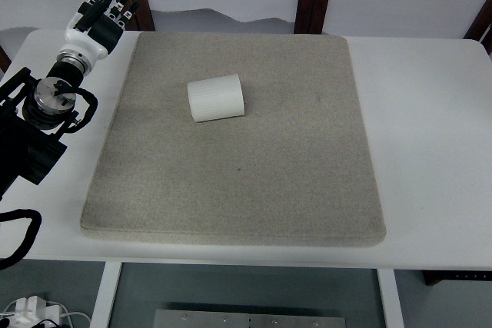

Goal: Flip white cup upright

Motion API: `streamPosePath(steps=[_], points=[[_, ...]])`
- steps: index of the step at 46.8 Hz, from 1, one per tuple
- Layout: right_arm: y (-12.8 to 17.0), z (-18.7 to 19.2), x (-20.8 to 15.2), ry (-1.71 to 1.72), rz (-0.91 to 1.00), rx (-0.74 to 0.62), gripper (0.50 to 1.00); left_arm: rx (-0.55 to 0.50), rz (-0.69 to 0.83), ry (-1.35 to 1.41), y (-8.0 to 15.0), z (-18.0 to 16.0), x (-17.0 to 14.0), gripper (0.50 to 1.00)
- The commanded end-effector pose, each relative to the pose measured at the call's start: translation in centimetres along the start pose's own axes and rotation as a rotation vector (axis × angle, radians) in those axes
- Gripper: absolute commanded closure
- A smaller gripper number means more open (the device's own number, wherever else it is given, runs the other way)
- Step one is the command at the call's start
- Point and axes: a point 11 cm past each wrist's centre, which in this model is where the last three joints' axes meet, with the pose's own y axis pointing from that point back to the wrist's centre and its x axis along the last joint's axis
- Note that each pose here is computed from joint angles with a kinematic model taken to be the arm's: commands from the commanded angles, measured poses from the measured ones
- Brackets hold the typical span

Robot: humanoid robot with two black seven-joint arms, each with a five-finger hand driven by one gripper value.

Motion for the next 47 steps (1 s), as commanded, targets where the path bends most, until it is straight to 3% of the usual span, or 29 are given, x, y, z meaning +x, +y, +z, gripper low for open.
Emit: streamPosePath(steps=[1,35,42,47], points=[[0.0,0.0,0.0,-0.001,0.000,0.000,0.548,0.000,0.000,0.000,0.0,0.0,0.0,0.500],[0.0,0.0,0.0,0.001,0.000,0.000,0.548,-0.015,0.038,-0.004,0.2,0.3,1.3,0.500],[0.0,0.0,0.0,-0.001,0.000,0.000,0.548,-0.022,0.015,-0.037,0.1,0.8,0.7,0.500],[0.0,0.0,0.0,-0.001,0.000,0.000,0.548,0.024,-0.052,-0.144,-0.2,-0.3,-1.3,0.500]])
